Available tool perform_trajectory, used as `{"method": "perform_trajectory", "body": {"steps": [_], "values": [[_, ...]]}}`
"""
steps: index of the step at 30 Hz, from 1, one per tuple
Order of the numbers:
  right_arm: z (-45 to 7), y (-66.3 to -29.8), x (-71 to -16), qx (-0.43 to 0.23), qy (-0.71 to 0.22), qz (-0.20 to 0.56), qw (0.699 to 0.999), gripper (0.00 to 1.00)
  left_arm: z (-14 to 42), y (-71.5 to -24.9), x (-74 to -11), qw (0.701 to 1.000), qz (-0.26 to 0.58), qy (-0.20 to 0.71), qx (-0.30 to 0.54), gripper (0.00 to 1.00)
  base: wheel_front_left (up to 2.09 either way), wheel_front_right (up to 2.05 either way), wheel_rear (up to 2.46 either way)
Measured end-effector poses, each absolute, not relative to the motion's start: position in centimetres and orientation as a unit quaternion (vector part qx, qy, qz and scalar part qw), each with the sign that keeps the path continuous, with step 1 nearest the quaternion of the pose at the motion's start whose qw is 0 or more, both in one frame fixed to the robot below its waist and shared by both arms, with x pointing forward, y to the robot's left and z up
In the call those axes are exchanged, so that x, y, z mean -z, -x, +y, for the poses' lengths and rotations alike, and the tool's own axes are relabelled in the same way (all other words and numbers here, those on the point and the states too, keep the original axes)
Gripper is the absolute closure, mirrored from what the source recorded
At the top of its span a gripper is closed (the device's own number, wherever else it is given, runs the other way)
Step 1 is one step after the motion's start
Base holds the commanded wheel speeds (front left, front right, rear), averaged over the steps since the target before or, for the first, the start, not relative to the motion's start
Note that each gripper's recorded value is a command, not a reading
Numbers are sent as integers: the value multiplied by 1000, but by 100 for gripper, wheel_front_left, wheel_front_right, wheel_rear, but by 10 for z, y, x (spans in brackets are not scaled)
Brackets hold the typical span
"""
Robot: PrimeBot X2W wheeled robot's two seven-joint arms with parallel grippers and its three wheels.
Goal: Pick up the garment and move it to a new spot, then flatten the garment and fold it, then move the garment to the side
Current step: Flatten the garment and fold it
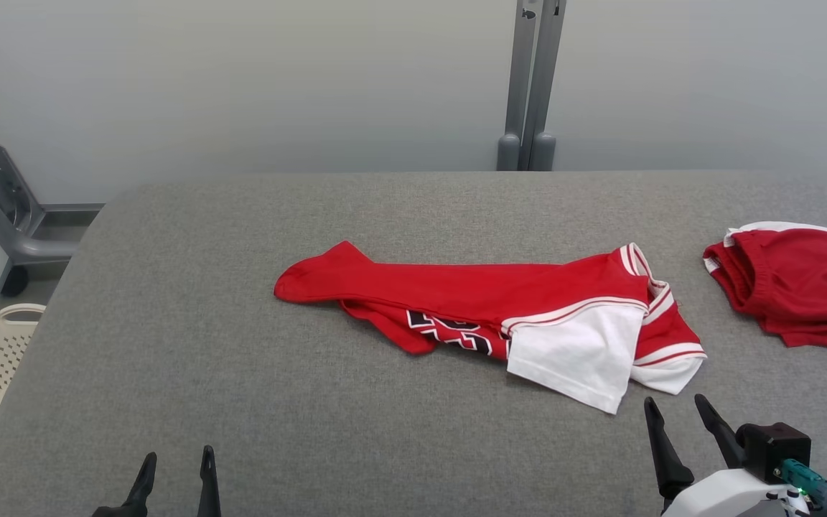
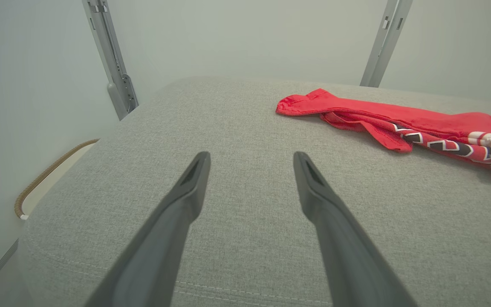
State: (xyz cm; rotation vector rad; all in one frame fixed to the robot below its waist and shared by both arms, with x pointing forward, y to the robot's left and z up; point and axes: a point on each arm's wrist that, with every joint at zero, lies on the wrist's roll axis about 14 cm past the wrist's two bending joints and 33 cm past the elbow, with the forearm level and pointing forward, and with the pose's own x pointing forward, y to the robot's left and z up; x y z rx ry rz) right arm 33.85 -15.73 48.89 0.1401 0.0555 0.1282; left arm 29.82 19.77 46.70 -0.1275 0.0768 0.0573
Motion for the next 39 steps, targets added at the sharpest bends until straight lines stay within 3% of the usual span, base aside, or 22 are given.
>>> {"method": "perform_trajectory", "body": {"steps": [23, 26, 34, 39], "values": [[-160, -341, -481, -59, -67, 42, 995, 0, 197, -306, -459, 997, 64, 43, -14, 0, 0, 0, 0], [-151, -344, -475, -73, -62, 71, 993, 0, 189, -313, -452, 995, 97, 36, 14, 0, 0, 0, 0], [-148, -353, -449, -79, -53, 174, 980, 0, 182, -357, -461, 990, 127, 6, 55, 0, 0, 0, 0], [-153, -375, -451, -74, -22, 196, 978, 0, 169, -400, -475, 989, 122, 0, 80, 0, 0, 0, 0]]}}
